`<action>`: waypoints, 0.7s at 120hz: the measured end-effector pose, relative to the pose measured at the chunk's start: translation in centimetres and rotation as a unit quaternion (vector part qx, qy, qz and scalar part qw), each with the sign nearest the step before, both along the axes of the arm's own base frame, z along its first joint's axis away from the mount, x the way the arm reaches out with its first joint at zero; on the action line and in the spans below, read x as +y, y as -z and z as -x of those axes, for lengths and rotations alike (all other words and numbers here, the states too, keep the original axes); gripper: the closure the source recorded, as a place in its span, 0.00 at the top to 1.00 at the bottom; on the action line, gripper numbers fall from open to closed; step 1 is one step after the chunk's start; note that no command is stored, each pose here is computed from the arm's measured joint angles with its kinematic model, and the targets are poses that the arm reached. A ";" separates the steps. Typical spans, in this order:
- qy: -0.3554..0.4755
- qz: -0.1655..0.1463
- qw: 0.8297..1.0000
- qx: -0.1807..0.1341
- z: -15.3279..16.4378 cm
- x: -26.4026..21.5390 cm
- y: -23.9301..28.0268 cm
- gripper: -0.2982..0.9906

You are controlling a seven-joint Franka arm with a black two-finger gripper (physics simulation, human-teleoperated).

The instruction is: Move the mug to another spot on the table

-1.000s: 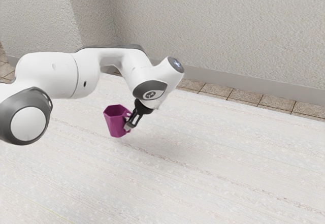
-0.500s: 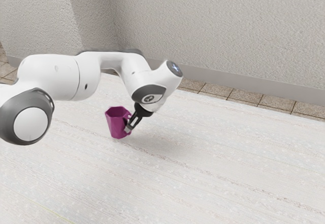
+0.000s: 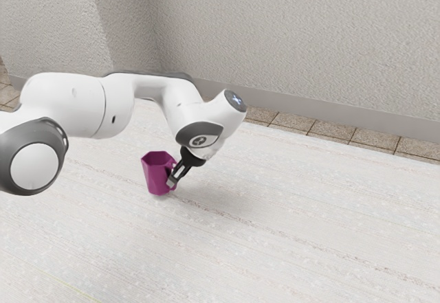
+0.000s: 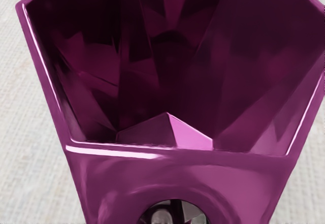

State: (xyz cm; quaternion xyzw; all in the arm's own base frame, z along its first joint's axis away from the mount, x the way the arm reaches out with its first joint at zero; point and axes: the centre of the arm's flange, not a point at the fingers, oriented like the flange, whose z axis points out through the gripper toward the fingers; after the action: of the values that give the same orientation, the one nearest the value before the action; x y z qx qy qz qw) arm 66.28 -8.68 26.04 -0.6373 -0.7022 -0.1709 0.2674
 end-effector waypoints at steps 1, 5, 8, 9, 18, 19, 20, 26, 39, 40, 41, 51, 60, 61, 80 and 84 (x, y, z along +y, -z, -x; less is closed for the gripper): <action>0.000 0.000 1.000 0.000 0.0 0.0 0.0 0.22; 0.002 0.000 1.000 0.000 0.0 0.0 0.1 0.27; 0.004 0.001 1.000 0.000 0.0 0.0 0.3 0.31; 0.004 0.001 1.000 0.000 0.0 0.0 0.4 0.32; 0.009 0.003 1.000 -0.003 0.0 -0.1 0.6 0.45; 0.010 0.003 1.000 -0.004 0.0 -0.1 0.6 0.46; 0.010 0.004 1.000 -0.004 0.0 -0.2 0.6 0.48; 0.011 0.008 1.000 -0.005 0.2 -0.3 0.6 0.54; 0.000 0.026 1.000 -0.004 0.4 -0.6 0.6 0.63; -0.001 0.028 1.000 -0.004 0.4 -0.6 0.6 0.63; -0.002 0.030 1.000 -0.004 0.4 -0.7 0.6 0.64; -0.014 0.050 0.999 -0.007 0.4 -1.0 0.1 0.68; -0.023 0.077 0.997 -0.015 0.3 -1.5 -1.2 0.71; -0.023 0.081 0.996 -0.016 0.3 -1.5 -1.4 0.71; 0.004 0.157 0.987 -0.041 -0.3 -3.2 -5.2 0.74; 0.018 0.171 0.984 -0.046 -0.4 -3.6 -6.3 0.74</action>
State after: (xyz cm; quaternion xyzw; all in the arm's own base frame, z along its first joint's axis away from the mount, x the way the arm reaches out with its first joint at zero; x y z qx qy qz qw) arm 66.69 -12.28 32.33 -0.6774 -0.7212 -0.0828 0.1187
